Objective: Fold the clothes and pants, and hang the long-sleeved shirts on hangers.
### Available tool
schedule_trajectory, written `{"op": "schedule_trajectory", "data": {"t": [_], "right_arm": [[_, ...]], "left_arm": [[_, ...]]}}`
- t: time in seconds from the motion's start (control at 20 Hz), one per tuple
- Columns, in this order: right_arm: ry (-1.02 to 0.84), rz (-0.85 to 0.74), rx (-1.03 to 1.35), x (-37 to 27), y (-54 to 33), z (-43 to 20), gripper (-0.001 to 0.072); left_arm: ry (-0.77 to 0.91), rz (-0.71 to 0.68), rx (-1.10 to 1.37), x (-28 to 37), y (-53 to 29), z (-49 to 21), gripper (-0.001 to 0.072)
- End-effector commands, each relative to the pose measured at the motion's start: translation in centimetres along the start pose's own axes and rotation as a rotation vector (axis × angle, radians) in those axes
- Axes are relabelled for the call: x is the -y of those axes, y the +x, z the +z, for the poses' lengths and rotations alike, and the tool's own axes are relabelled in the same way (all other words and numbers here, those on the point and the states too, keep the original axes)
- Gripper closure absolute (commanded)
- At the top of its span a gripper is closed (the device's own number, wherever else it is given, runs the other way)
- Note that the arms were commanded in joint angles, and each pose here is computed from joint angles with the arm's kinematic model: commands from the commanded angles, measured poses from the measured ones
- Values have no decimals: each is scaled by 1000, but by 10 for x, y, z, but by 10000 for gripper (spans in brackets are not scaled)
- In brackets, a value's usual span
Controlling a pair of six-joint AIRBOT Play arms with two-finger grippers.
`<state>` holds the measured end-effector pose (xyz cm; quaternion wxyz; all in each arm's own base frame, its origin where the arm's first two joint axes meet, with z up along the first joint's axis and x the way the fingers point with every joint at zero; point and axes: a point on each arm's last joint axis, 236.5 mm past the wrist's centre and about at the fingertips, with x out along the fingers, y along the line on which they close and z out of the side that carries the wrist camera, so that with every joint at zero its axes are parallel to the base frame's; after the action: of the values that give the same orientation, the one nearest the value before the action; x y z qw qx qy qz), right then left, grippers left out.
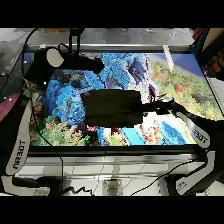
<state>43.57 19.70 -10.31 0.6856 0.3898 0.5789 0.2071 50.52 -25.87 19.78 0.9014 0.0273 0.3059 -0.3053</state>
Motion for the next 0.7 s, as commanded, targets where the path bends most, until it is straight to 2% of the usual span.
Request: {"op": "schedule_trajectory", "data": {"t": [0.0,0.05,0.1,0.15,0.2,0.4,0.65], "right_arm": [[-95,52,12,-48,10,6,679],[-123,70,27,-62,5,15,680],[-148,96,43,-76,-5,25,680],[-173,122,55,-89,-18,36,680],[-195,151,71,-103,-35,48,680],[-216,226,215,-142,-140,98,680],[-132,224,521,-133,-317,131,680]], "left_arm": [[22,38,-12,-11,-8,-1,172],[31,59,-30,-18,-15,-4,290],[49,94,-64,-28,-25,-11,484],[71,143,-100,-42,-37,-17,626],[96,209,-142,-60,-52,-24,674],[121,459,-300,-127,-126,-52,690],[37,550,-311,-152,-194,-61,690]]}}
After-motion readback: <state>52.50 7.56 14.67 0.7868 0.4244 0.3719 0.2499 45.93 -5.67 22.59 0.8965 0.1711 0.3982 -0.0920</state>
